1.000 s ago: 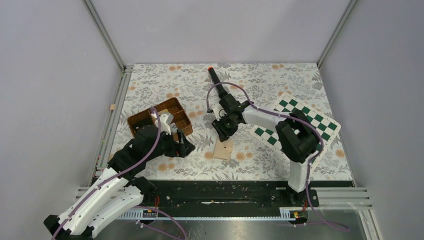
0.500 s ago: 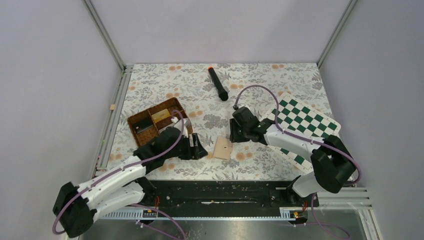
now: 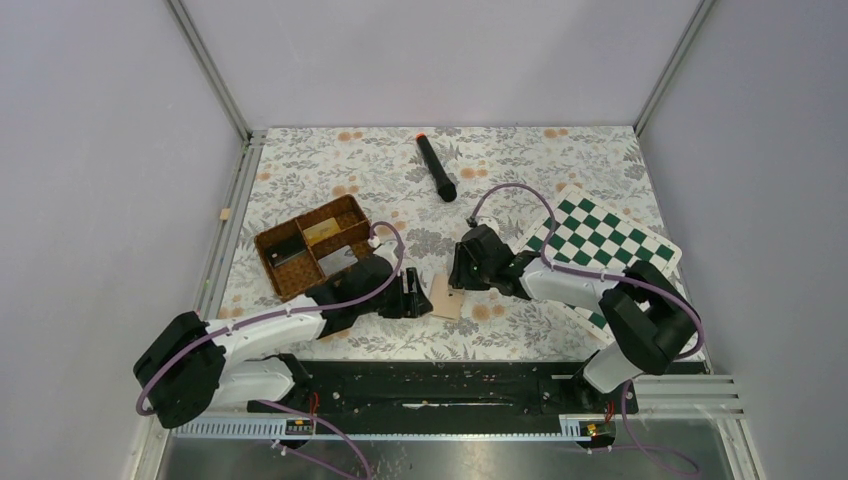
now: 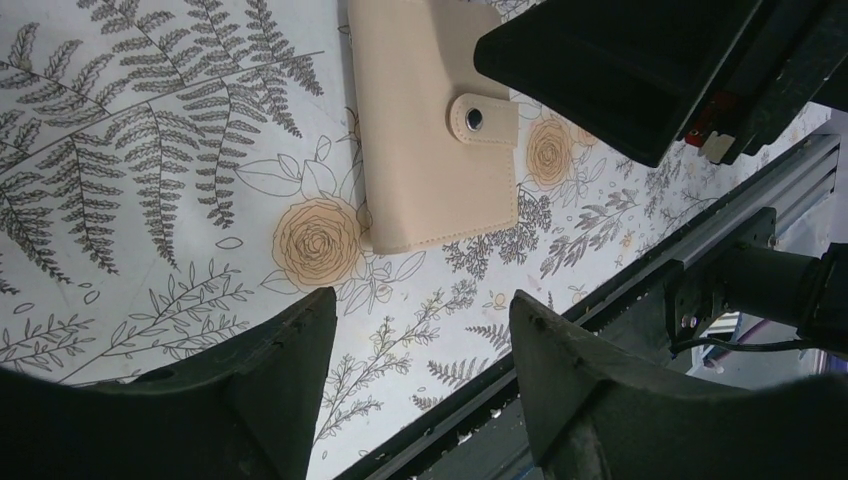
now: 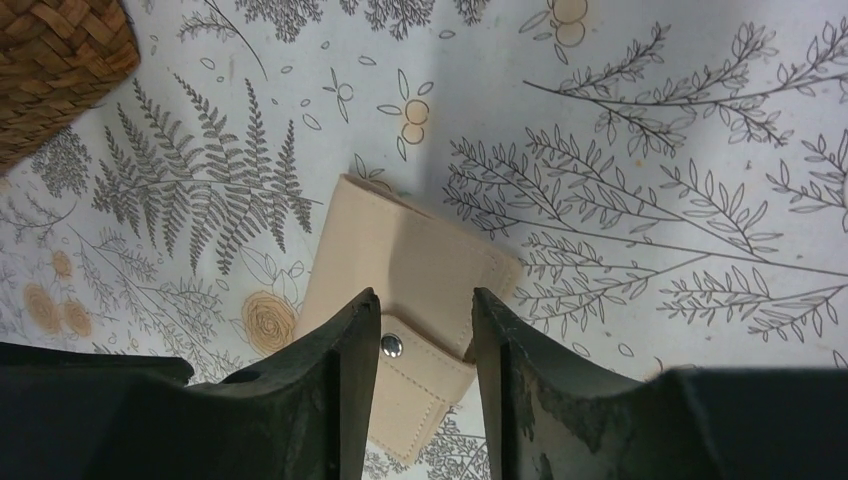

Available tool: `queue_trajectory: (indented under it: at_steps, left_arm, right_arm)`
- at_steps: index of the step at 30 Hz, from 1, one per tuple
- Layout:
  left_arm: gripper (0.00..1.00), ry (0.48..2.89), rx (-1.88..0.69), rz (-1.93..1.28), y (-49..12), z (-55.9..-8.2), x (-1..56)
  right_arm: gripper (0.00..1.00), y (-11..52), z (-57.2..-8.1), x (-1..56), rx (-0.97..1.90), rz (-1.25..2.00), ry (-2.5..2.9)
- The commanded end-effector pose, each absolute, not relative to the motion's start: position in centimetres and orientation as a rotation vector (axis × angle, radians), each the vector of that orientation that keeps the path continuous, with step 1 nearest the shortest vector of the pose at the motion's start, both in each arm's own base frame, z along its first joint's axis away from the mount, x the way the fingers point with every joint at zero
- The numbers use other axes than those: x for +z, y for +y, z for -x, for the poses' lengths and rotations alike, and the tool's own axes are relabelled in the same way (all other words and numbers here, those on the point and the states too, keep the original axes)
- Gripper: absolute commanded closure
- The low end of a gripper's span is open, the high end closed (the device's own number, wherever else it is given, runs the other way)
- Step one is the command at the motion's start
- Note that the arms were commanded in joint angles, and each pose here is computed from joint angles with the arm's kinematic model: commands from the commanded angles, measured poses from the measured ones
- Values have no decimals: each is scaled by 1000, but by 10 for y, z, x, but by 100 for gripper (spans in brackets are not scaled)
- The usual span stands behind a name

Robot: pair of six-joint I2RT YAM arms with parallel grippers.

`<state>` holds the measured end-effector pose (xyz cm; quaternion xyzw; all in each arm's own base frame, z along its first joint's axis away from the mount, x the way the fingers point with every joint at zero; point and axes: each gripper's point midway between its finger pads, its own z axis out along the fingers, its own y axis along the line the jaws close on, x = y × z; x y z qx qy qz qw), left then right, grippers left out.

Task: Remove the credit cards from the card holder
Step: Move the card holder to the center of the board, then open the card holder at the center of the board.

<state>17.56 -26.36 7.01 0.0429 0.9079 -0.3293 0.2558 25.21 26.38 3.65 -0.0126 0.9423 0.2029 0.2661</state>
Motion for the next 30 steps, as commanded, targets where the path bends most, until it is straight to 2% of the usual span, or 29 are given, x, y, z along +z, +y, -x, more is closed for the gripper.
queue_trajectory:
  at_steps: [1, 12, 18, 22, 30]
  left_arm:
    - [37, 2357, -927, -89, -273, -191, 82]
    - [37, 2355, -897, -62, -266, -192, 79]
    - [37, 2364, -913, -32, -268, -191, 70]
    - [38, 2369, -919, -26, -268, -190, 67]
    - [41, 2265, -1129, -36, -290, -187, 85]
  right_arm:
    - [53, 275, -265, 43, 575, 49, 2487]
    - [53, 274, -270, 32, 518, 43, 2521]
    - [53, 300, -274, 39, 640, 228, 2471]
    - [56, 294, -270, 44, 607, 282, 2485]
    - [58, 266, -258, 62, 484, 218, 2453]
